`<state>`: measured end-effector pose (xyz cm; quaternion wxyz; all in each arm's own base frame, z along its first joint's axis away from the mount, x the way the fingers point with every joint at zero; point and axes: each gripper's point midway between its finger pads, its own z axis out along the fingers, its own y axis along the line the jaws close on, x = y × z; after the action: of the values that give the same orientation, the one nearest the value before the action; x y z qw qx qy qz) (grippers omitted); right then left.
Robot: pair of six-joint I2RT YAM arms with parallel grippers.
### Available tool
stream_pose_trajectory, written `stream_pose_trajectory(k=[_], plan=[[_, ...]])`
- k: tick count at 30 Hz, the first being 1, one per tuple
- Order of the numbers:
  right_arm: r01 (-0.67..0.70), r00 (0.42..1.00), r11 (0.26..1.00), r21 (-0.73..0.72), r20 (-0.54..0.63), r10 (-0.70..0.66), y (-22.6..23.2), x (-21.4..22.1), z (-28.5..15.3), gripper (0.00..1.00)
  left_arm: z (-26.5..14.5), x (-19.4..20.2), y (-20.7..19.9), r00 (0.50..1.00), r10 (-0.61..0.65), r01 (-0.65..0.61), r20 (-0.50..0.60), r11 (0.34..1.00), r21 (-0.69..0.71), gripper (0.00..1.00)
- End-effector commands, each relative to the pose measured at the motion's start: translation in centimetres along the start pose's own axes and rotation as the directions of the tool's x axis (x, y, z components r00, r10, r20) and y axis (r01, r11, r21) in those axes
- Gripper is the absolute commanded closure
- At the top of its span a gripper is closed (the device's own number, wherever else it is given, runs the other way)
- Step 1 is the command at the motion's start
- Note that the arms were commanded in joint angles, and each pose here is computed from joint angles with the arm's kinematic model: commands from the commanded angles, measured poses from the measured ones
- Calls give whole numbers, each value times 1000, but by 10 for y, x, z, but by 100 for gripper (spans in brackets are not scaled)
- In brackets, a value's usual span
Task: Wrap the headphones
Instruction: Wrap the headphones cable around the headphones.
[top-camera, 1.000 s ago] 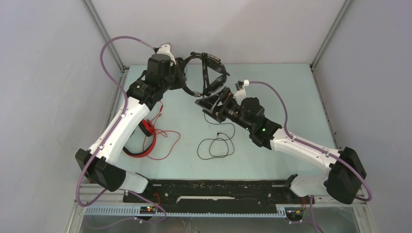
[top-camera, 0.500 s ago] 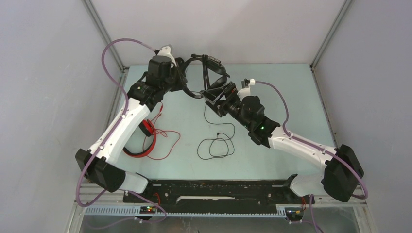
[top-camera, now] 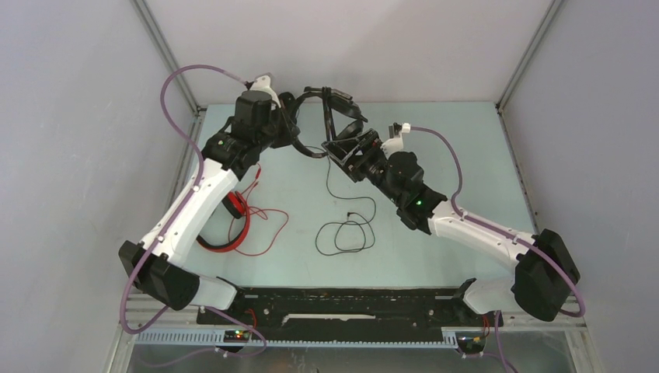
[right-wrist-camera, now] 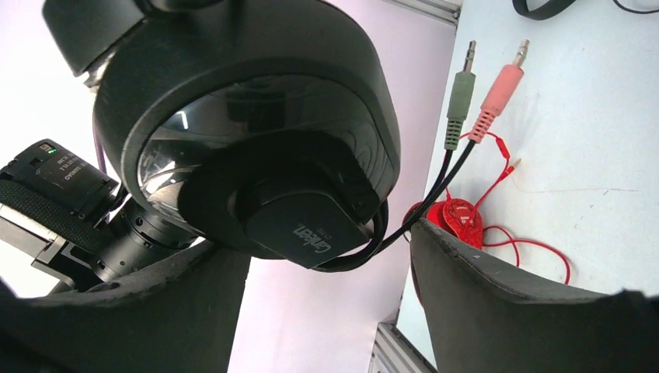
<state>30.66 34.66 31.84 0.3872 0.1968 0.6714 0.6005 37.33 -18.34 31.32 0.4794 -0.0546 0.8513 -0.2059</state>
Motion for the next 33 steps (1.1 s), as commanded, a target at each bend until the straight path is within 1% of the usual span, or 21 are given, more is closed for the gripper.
stream_pose_trajectory(k=[1,5,10,14,18,20,23,25,29,33], plan=[[74,995,996,-42,76,-70,9,-16,4,25,-18,-10,-19,999,-33,30,28,995,98,100],[146,987,988,-52,76,-142,8,-15,5,28,-16,-5,-16,1000,-22,21,9,996,86,100],[228,973,970,-83,49,-225,5,-7,8,33,-9,3,-14,999,-10,13,-40,997,71,100],[237,970,966,-107,80,-229,-1,-10,3,39,-1,10,-13,997,0,4,-77,998,55,100],[272,958,959,-82,118,-262,-8,-21,-2,44,9,16,-14,995,10,-5,-103,999,48,100],[281,955,958,-64,115,-272,-15,-25,-3,45,15,17,-17,993,15,-10,-113,999,49,100],[255,962,967,15,95,-255,-36,-31,-6,40,24,18,-18,992,18,-12,-126,999,44,100],[248,964,967,56,83,-252,-47,-34,-11,36,29,13,-18,993,24,-20,-111,999,36,100],[264,961,960,90,62,-270,-57,-33,-20,34,39,1,-23,998,20,-18,-63,999,42,100],[271,961,956,111,21,-275,-65,-28,-26,29,47,-8,-24,999,15,-14,-50,1000,17,100]])
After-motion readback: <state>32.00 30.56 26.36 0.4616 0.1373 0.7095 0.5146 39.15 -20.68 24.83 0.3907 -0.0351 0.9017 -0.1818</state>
